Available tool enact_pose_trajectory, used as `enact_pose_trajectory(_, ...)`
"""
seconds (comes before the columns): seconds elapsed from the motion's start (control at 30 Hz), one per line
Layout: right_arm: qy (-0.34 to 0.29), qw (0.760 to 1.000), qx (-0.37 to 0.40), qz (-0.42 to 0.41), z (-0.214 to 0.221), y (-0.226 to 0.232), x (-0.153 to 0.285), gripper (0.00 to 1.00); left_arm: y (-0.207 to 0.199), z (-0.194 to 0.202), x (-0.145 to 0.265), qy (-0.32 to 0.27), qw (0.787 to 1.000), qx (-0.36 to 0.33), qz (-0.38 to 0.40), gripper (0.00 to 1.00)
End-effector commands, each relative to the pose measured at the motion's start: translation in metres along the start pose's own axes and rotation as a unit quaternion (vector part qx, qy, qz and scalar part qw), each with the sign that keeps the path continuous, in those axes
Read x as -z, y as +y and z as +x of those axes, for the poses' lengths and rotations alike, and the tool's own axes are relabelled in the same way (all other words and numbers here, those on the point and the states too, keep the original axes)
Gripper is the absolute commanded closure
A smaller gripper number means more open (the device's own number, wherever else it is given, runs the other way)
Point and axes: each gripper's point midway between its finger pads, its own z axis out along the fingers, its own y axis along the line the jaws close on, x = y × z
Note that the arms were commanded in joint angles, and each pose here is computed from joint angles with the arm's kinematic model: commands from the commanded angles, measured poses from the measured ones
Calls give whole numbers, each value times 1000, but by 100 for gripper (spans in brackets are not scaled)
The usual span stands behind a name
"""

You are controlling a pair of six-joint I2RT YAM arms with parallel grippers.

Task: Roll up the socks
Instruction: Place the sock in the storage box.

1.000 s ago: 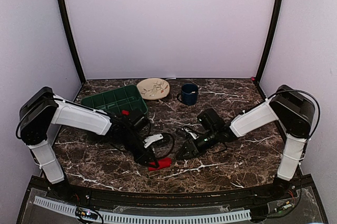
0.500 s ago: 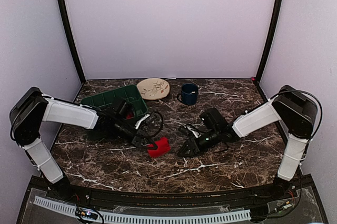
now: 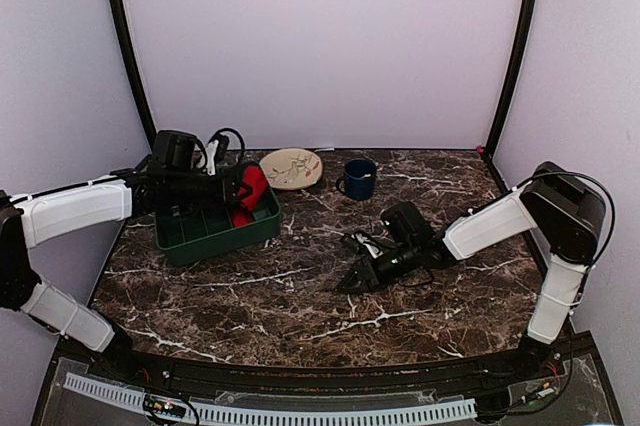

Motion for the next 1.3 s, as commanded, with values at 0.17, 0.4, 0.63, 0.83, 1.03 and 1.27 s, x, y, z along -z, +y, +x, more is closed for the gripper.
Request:
enact_pose_trajectory(0.17,-42,999,25,-12,-27,15,9,62,80,-33,43,-70,963,75,-248,100)
enact_pose_trajectory(0.4,-59,997,33,-26,-37,22,11,62,110,-21,54,-72,929,139,-334,100)
enact_pose_trajectory(0.63,-75,995,34,-51,-43,32,13,62,127,-14,63,-76,900,181,-388,100)
enact_pose_trajectory(0.83,-94,992,38,-74,-50,43,17,62,135,0,57,-60,888,210,-404,100)
enact_pose_trajectory(1.03,-108,989,36,-94,-56,51,19,61,135,5,46,-53,881,216,-418,100)
enact_pose_trajectory(1.27,-108,988,36,-106,-55,55,20,61,132,-1,29,-50,881,213,-421,100)
